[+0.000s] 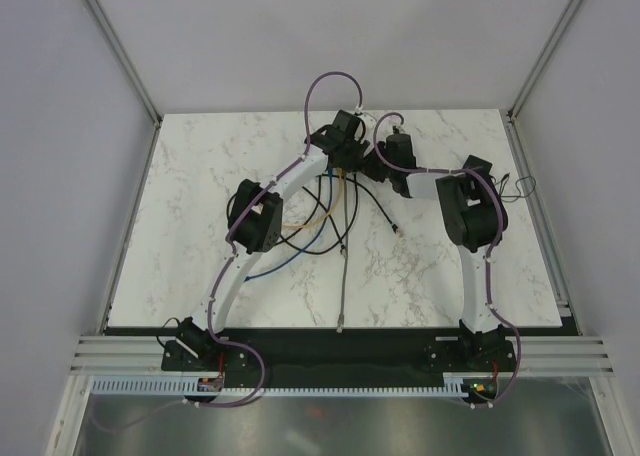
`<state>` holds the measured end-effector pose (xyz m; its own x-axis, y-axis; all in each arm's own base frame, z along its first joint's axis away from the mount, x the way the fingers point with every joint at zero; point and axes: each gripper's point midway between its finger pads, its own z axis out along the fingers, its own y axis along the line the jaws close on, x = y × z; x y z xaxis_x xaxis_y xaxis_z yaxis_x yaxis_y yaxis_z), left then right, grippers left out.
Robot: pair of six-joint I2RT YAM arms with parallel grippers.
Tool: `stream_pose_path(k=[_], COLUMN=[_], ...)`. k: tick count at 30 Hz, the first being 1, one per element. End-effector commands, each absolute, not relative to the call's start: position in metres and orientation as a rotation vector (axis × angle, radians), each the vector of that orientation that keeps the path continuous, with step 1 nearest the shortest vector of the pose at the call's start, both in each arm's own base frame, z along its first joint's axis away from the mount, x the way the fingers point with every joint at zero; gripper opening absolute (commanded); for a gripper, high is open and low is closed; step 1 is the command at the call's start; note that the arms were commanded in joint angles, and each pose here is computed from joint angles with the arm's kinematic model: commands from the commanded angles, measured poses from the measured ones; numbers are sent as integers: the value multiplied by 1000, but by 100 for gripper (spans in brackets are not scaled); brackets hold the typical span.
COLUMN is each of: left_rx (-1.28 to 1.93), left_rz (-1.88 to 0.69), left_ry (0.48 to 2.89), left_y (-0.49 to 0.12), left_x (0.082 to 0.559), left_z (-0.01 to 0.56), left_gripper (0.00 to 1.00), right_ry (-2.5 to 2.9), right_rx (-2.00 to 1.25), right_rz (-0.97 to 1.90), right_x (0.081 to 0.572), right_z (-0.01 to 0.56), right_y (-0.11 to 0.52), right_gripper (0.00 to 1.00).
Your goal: Pull the plug from the switch port
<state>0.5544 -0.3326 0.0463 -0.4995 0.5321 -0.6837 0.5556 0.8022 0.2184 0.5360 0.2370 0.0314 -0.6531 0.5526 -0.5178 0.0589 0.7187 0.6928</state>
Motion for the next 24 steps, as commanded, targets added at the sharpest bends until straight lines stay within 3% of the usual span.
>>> stream_pose_path(k=[1,7,11,19,24], left_rx=[711,702,694,688,679], left_rz=[-78,-83,-83,-99,-108], left_ry=[2193,2198,2199,2196,2198], left_y=[-331,-330,-329,-332,-331], left_x=[571,571,572,573,575], left_z=[43,43,44,46,46], left_gripper=[61,61,61,61,61], right_ry=[2261,2239,2306,2375,2414], right_rx=[432,491,508,366,335], right_rz=[1049,1143,1083,681,778], right_x=[505,507,502,507,497], right_z=[21,16,1,4,4], right_y=[263,253,250,237,254], right_gripper=[0,0,0,0,0])
